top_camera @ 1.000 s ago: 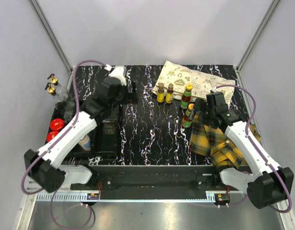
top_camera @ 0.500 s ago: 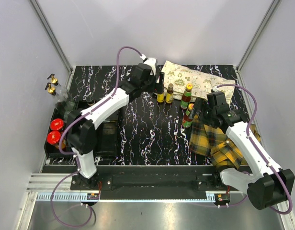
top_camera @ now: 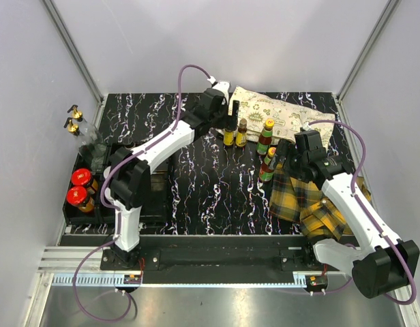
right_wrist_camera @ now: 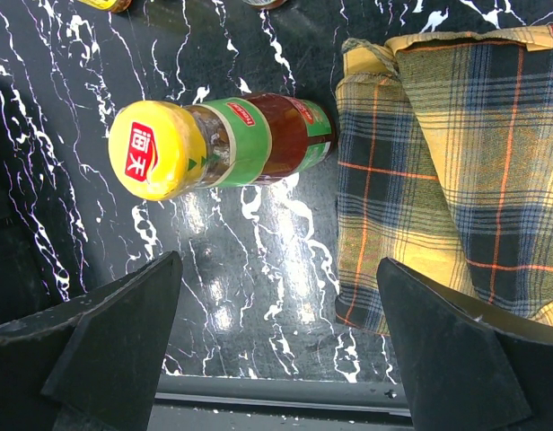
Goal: Organize the condiment bottles
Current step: Pick up the bottle from the center of the board.
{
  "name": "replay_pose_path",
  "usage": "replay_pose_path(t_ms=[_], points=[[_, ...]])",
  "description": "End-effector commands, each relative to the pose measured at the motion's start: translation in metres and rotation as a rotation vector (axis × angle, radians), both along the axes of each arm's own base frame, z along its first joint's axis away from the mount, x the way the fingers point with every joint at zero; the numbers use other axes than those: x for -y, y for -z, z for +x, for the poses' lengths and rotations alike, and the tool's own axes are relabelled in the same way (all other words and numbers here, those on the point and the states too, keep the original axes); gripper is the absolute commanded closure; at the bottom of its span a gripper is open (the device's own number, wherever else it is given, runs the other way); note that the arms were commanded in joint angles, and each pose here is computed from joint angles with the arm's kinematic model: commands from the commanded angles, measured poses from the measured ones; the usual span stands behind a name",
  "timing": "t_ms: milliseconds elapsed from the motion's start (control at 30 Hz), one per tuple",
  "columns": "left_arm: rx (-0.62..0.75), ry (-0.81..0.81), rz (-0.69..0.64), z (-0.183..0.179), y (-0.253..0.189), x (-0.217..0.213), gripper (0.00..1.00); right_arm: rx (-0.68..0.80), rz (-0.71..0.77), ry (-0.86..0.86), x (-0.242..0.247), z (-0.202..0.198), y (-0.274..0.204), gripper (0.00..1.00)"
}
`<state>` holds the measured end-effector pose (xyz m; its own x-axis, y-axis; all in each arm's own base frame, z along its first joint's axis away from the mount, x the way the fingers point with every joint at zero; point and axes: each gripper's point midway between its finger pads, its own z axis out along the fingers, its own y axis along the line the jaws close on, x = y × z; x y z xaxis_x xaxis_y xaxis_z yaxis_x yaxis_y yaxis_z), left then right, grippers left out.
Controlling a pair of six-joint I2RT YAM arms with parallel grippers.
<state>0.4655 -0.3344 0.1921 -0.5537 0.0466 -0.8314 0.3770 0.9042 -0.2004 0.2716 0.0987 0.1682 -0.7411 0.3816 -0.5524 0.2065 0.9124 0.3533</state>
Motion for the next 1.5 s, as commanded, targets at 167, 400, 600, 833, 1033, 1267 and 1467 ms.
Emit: replay_pose_path(t_ms=[167,400,600,833,1033,1267,1467], points=[[0.093,-0.029,-0.050,0.030,-0.013,0.015,0.17,0.060,-0.012,0.028,0.006,0.008,-0.020,0.00],[0.090,-0.055,-0.036,0.037,0.001,0.015,0.22,0.058,-0.032,0.026,0.009,0.009,-0.019,0.00],[0.092,-0.067,-0.031,0.042,0.009,0.017,0.24,0.054,-0.048,0.024,0.012,0.009,-0.018,0.00],[0.106,-0.074,-0.032,0.049,0.011,0.019,0.35,0.067,-0.061,0.036,0.016,0.008,-0.021,0.00],[0.111,-0.052,-0.024,0.049,0.010,0.021,0.62,0.073,-0.065,0.043,0.018,0.008,-0.022,0.00],[0.130,-0.064,-0.009,0.043,-0.011,0.011,1.00,0.071,-0.060,0.042,0.017,0.007,-0.022,0.00],[0.194,-0.081,-0.031,0.031,-0.057,-0.003,1.00,0.073,-0.052,0.040,0.016,0.007,-0.022,0.00]])
